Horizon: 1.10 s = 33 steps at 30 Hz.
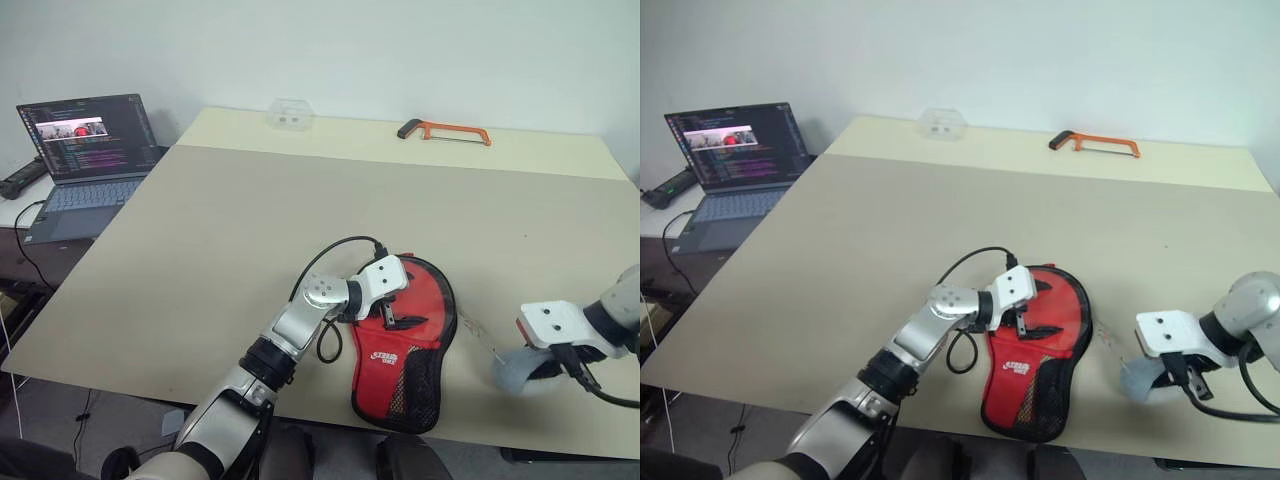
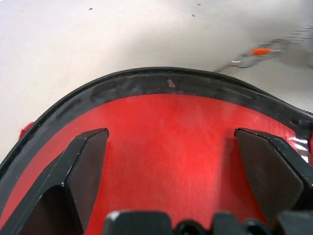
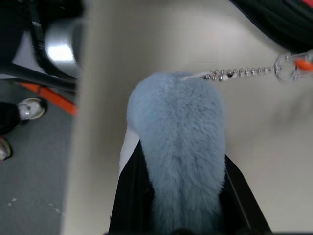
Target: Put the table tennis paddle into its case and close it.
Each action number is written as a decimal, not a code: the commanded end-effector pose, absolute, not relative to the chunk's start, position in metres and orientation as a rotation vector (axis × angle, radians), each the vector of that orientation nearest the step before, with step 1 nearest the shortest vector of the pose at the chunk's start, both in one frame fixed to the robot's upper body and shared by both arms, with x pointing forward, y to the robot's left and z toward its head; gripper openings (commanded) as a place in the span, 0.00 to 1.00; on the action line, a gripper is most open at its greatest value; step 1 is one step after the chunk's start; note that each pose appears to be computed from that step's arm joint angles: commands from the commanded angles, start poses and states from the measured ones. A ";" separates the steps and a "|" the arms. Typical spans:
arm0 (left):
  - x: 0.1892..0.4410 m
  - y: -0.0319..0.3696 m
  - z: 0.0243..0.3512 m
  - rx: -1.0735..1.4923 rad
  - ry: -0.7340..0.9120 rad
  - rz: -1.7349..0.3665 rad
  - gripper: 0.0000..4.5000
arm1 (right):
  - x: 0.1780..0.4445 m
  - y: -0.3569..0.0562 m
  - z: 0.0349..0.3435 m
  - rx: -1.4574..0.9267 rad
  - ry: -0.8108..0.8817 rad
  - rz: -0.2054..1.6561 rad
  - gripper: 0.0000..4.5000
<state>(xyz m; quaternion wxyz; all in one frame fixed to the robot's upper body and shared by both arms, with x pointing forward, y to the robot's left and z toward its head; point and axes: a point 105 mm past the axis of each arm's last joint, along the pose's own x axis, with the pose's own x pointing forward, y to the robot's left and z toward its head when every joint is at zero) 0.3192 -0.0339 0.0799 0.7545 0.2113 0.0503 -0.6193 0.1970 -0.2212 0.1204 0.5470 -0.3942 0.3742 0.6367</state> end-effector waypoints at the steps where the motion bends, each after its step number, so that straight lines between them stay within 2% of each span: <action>1: 0.318 -0.020 0.046 0.525 0.248 -1.334 1.00 | 0.170 -0.203 0.127 -0.910 0.872 1.677 0.09; 15: 0.322 -0.011 0.041 0.561 0.285 -1.304 1.00 | 0.084 -0.165 0.095 -0.746 0.909 1.992 0.09; 19: 0.324 -0.010 0.041 0.567 0.287 -1.300 1.00 | 0.076 -0.161 0.087 -0.743 0.909 2.004 0.09; 25: 0.326 -0.009 0.042 0.578 0.286 -1.294 1.00 | 0.091 -0.166 0.084 -0.787 0.899 1.933 0.09; 28: 0.328 -0.008 0.043 0.581 0.284 -1.285 1.00 | 0.116 -0.173 0.086 -0.837 0.877 1.832 0.09; 33: 0.331 -0.005 0.043 0.581 0.283 -1.271 1.00 | 0.176 -0.182 0.109 -0.926 0.764 1.627 0.09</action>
